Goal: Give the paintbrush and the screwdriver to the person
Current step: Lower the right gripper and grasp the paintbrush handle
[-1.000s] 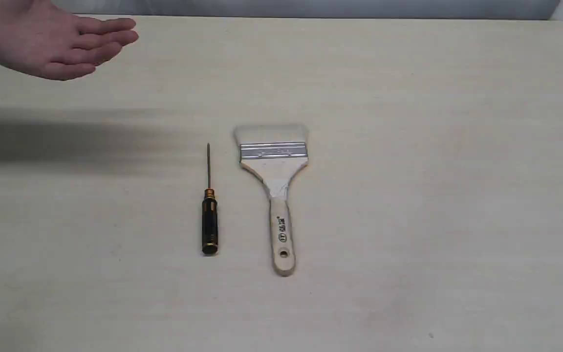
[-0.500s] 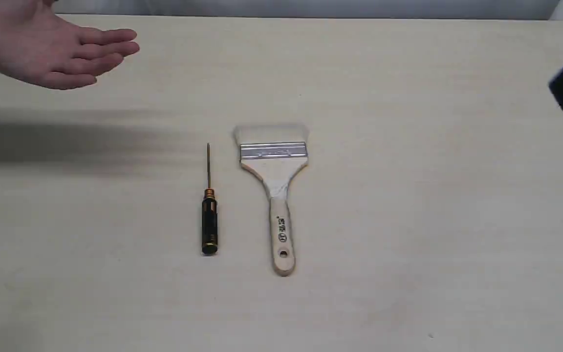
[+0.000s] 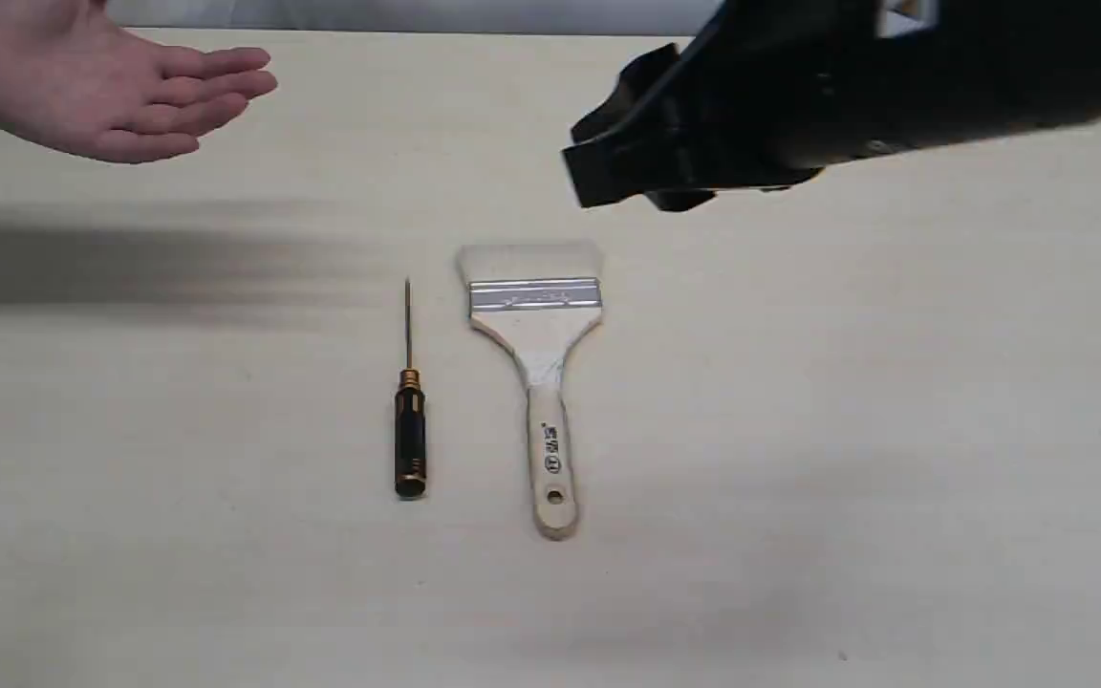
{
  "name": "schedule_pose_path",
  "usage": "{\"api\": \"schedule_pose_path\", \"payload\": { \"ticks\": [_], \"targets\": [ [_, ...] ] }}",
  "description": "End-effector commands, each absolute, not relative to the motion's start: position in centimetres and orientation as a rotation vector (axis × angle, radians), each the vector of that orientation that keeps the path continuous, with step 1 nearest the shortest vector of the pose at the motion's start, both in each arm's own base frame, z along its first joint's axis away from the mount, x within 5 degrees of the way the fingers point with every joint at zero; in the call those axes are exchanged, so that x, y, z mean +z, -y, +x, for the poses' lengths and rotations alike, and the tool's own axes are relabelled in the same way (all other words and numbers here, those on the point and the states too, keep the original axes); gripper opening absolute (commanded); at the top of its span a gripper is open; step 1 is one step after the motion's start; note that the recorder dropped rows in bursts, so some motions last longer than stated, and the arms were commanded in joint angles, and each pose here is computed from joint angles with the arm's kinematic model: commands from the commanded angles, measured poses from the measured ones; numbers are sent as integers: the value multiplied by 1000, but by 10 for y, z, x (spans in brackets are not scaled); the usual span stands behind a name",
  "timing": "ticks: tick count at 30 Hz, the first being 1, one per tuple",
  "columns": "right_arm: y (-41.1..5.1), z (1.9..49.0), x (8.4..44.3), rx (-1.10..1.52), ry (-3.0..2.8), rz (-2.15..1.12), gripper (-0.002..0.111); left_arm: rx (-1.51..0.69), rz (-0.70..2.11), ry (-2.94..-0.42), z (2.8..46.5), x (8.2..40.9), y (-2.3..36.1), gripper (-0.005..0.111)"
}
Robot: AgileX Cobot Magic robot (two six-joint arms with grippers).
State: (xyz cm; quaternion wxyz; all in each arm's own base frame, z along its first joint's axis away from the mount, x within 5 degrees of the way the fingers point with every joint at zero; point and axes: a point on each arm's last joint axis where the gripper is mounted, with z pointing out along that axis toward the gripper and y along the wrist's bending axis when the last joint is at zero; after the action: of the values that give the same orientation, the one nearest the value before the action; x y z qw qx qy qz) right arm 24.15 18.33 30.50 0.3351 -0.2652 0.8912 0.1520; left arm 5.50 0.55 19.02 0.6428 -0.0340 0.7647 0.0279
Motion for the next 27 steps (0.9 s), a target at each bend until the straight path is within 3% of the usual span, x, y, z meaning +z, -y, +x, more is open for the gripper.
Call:
{"api": "schedule_pose_path", "payload": {
  "ticks": [1, 7, 15, 20, 27],
  "targets": [
    [-203, 266, 283, 339, -2499, -734, 48, 57, -74, -1731, 55, 191, -5, 0],
    [-224, 302, 235, 234, -2640, -695, 48, 57, -74, -1731, 55, 191, -5, 0],
    [-235, 316, 154, 113, -2849, -694, 48, 53, -77, -1733, 55, 190, -5, 0],
    [-237, 317, 131, 104, -2900, -683, 48, 53, -77, -1733, 55, 190, -5, 0],
    [-245, 321, 131, 226, -2850, -592, 48, 53, -77, -1733, 55, 190, -5, 0]
  ]
}}
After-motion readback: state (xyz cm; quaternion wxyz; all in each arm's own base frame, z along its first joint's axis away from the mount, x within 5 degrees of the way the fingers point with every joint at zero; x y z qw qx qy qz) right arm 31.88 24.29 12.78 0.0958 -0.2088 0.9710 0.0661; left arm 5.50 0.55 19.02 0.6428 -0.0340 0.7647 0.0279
